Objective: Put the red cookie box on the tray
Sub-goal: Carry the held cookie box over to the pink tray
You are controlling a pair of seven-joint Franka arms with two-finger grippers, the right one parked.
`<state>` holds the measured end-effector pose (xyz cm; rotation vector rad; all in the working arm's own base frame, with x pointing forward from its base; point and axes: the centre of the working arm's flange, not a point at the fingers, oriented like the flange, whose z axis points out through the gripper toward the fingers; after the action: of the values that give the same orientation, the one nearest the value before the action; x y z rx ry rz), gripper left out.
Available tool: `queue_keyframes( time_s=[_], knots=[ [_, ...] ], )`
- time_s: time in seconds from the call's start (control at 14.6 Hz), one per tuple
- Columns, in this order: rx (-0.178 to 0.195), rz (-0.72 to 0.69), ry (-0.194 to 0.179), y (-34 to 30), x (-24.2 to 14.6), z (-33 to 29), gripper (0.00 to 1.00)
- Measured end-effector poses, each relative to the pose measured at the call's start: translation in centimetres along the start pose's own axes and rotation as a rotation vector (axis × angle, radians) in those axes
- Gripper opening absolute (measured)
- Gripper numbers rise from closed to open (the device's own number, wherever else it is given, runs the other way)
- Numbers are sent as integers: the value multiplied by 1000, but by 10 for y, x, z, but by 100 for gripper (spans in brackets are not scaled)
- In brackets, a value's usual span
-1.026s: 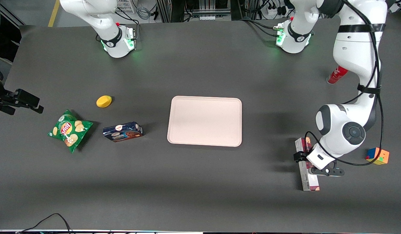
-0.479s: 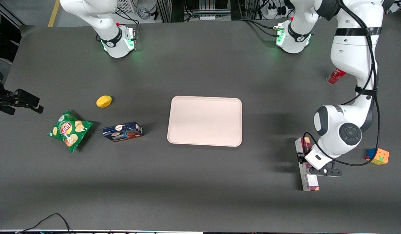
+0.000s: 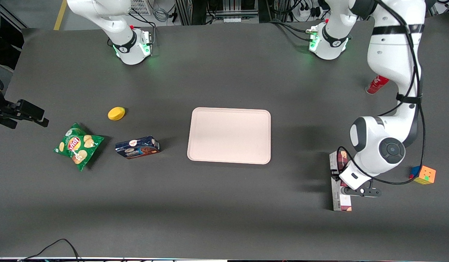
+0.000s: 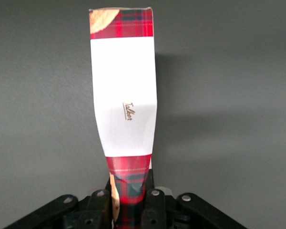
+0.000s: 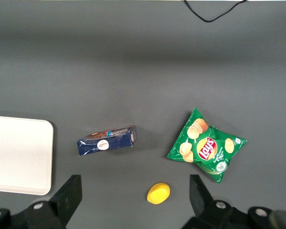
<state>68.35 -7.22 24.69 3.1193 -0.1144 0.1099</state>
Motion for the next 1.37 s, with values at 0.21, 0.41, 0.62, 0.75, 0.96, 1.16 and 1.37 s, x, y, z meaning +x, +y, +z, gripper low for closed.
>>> queue_keyframes(
  time_s=[0.21, 0.41, 0.62, 0.75, 0.96, 1.16, 1.37],
  knots=[
    [-65, 8, -58, 34, -2, -60, 22],
    [-76, -6, -125, 97, -14, -114, 22],
    [-64, -11, -140, 190, -33, -136, 22],
    [-50, 13, -160, 243, -52, -125, 22],
    [-19, 65, -173, 294, -73, -78, 22],
    [8, 75, -169, 320, -85, -27, 22],
    [20, 76, -165, 342, -98, -7, 22]
  ],
)
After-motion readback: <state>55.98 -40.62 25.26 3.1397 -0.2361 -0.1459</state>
